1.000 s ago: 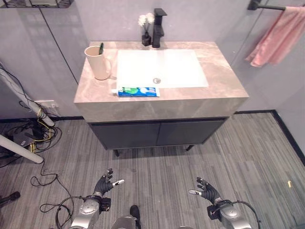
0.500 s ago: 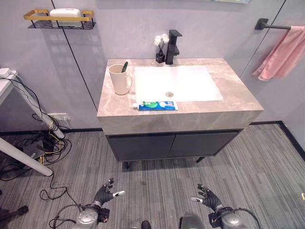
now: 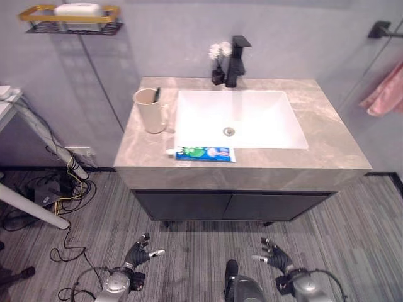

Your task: Put brush and paste in cup on sink, flatten towel.

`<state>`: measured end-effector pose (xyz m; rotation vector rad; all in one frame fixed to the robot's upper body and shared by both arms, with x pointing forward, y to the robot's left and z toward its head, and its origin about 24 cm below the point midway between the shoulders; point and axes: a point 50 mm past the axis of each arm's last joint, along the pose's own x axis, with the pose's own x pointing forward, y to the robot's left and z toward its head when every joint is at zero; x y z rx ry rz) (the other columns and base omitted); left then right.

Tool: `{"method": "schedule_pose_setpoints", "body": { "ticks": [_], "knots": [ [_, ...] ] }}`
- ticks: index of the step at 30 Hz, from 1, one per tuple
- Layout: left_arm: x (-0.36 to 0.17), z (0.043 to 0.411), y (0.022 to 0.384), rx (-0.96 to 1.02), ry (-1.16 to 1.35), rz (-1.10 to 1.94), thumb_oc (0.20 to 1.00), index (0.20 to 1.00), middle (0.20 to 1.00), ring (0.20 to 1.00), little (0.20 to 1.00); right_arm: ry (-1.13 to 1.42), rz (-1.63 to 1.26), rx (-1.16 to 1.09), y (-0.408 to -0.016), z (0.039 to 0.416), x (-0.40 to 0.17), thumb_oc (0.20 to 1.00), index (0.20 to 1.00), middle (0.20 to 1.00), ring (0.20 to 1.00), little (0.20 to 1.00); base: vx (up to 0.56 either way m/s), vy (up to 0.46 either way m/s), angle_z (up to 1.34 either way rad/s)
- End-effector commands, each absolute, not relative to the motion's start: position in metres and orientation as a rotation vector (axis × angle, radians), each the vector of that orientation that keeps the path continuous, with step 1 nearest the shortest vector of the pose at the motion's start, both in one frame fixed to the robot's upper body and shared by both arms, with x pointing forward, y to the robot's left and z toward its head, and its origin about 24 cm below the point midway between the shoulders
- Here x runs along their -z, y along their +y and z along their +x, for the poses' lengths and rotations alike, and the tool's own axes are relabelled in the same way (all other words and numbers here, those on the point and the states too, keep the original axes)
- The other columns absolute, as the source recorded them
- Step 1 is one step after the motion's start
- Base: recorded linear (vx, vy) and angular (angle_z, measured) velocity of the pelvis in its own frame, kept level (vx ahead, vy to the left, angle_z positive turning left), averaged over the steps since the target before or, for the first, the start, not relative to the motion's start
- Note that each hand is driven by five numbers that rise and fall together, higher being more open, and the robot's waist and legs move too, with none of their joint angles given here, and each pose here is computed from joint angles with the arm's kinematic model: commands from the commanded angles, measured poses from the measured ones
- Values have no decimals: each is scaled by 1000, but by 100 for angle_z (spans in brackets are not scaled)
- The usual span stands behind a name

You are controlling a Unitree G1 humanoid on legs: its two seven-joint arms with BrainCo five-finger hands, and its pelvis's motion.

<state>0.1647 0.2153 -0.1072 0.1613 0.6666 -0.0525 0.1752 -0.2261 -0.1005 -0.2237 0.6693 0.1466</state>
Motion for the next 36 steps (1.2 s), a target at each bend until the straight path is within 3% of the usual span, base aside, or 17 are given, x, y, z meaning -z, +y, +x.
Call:
{"method": "schedule_pose_setpoints", "body": {
  "ticks": [1, 30, 36],
  "knots": [
    [96, 178, 219, 53, 588, 184, 1000, 1000, 1000, 1000, 1000, 606, -241, -141, -235, 182, 89, 1000, 1000, 1000, 1000, 1000, 132, -108, -3],
    [93, 188, 223, 7, 573, 150, 1000, 1000, 1000, 1000, 1000, 773, -319, -107, -255, 148, 110, 1000, 1000, 1000, 1000, 1000, 73, -61, 4],
    [91, 195, 210, 35, 549, 120, 1000, 1000, 1000, 1000, 1000, 818, -345, -54, -266, 141, 114, 1000, 1000, 1000, 1000, 1000, 90, 64, 38]
  ]
}}
